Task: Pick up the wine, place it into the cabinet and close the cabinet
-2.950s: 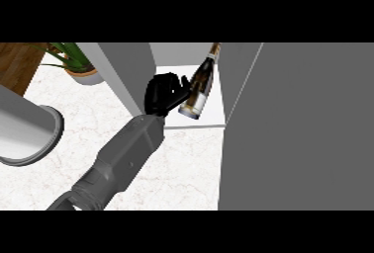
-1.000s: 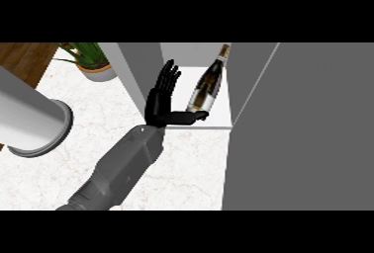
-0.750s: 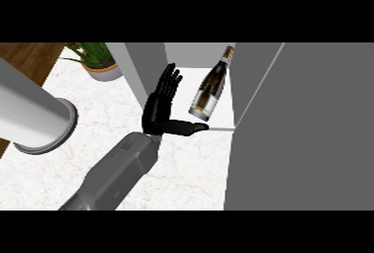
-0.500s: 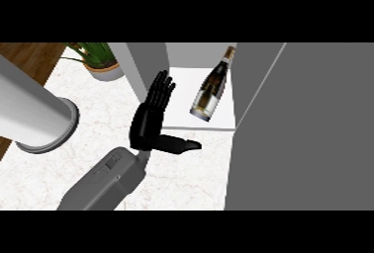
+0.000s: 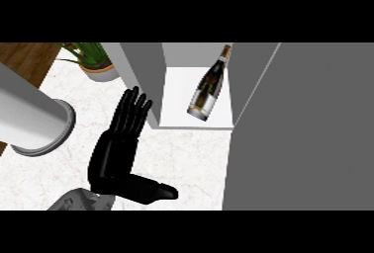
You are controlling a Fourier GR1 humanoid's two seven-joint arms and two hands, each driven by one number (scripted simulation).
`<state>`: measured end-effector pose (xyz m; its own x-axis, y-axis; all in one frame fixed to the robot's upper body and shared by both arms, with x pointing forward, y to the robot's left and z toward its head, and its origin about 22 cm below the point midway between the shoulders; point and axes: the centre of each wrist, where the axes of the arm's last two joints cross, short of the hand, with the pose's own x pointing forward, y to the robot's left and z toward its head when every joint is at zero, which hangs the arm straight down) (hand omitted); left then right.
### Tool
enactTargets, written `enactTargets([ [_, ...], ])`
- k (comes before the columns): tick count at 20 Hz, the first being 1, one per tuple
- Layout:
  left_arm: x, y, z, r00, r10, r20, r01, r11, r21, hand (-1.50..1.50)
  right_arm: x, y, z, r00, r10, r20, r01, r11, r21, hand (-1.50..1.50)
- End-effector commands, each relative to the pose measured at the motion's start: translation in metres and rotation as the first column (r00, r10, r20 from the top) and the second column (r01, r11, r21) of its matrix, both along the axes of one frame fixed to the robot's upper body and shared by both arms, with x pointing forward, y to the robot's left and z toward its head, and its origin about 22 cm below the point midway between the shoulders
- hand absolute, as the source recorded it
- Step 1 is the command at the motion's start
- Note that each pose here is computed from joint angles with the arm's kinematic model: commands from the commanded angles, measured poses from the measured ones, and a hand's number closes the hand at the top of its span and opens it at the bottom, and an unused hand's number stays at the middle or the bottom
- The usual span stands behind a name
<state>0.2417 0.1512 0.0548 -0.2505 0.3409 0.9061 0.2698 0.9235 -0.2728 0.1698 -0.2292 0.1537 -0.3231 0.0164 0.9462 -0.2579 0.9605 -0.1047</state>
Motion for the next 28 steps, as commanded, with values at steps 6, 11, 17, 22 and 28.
enactTargets([
  [6,-0.053,0.035,0.001,0.992,0.122,0.012,-0.122,0.992,0.024,-1.5,-0.021,0.0,0.012,0.962,0.264,-0.076,-0.274,0.935,-0.225,1.5],
  [11,-0.067,0.065,0.014,0.982,0.185,0.032,-0.187,0.982,0.042,-1.5,-0.035,0.014,0.013,0.919,0.371,-0.137,-0.392,0.898,-0.199,1.5],
  [17,-0.099,0.108,0.019,0.976,0.216,0.019,-0.216,0.976,0.011,-1.5,-0.045,0.039,0.013,0.874,0.465,-0.144,-0.481,0.87,-0.112,1.5],
  [22,-0.117,0.147,0.028,0.972,0.234,0.033,-0.234,0.972,0.011,-1.5,-0.058,0.072,0.021,0.87,0.467,-0.157,-0.484,0.87,-0.098,1.5],
  [28,-0.125,0.187,0.035,0.972,0.23,0.043,-0.232,0.973,0.023,-1.5,-0.048,0.12,0.031,0.871,0.477,-0.119,-0.491,0.859,-0.144,1.5],
])
